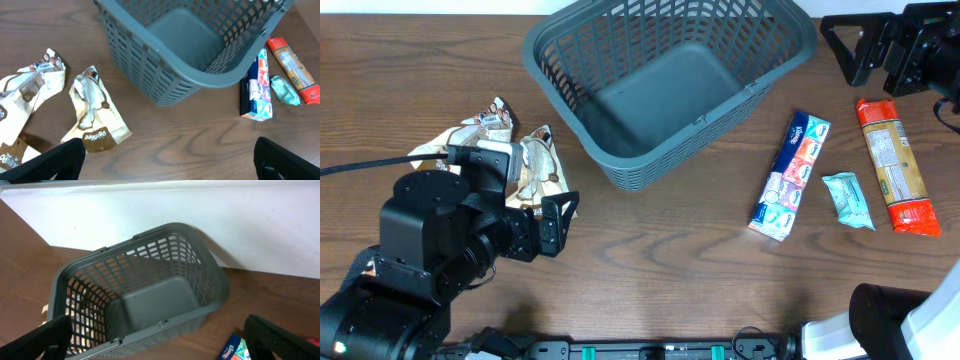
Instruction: Pack container
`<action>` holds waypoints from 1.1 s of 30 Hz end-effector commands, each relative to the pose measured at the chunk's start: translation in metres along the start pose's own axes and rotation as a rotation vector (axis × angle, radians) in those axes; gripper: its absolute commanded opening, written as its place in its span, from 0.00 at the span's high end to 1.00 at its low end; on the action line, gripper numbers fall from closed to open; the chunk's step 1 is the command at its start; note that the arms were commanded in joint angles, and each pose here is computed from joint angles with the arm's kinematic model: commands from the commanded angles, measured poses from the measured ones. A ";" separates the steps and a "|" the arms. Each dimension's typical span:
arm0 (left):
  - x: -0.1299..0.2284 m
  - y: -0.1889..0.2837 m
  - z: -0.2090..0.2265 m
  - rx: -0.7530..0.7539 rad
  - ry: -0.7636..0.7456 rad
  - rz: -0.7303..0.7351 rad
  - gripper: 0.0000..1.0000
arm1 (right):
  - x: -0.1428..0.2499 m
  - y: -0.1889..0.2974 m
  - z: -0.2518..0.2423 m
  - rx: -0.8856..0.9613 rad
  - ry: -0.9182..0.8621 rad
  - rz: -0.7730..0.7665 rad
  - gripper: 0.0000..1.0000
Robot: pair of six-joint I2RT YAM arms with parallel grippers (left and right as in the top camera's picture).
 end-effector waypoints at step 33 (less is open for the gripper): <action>-0.019 0.003 -0.007 0.030 -0.030 -0.088 0.01 | -0.009 -0.004 -0.040 0.279 0.068 -0.015 0.29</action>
Point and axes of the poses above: each gripper's point midway between its finger pads, its own y axis back along the fingers, its own z axis along the line the jaws close on, x = y × z, the point moved 5 cm from there along y, back along the fingers, and after that the axes turned 5 degrees about y, right-handed, at the moved point
